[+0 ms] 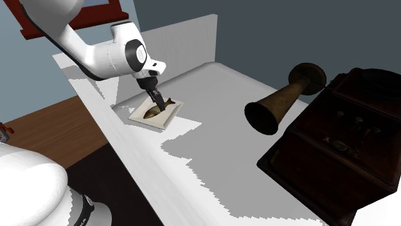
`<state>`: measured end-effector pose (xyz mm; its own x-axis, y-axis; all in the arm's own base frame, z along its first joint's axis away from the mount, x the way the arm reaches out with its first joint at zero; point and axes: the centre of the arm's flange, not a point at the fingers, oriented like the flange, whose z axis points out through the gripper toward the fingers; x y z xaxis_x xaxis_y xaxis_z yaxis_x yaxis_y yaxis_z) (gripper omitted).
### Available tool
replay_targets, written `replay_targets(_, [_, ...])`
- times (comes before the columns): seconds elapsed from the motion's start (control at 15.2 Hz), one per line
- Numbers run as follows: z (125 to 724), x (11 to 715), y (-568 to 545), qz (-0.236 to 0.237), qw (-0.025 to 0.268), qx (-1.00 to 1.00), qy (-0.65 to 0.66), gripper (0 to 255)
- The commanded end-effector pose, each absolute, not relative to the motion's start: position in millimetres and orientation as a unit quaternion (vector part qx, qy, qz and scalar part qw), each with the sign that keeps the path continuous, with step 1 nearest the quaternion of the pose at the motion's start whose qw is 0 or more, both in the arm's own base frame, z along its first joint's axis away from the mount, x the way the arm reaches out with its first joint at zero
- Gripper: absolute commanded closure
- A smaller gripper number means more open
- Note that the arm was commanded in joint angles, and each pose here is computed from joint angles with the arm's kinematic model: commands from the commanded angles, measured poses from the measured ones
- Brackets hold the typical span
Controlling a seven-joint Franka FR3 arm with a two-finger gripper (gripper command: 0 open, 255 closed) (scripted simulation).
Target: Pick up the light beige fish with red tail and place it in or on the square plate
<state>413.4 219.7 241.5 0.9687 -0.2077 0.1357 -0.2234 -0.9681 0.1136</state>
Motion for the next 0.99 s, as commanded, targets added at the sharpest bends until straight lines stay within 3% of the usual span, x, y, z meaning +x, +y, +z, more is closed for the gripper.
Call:
replay_targets(0.0, [241,413,220,0.061,0.064,0.99,-0.109,0])
replay_targets(0.4, [291,408,227,0.061,0.064,0.99,-0.109,0])
replay_targets(0.92, [291,408,227,0.061,0.064,0.99,-0.109,0])
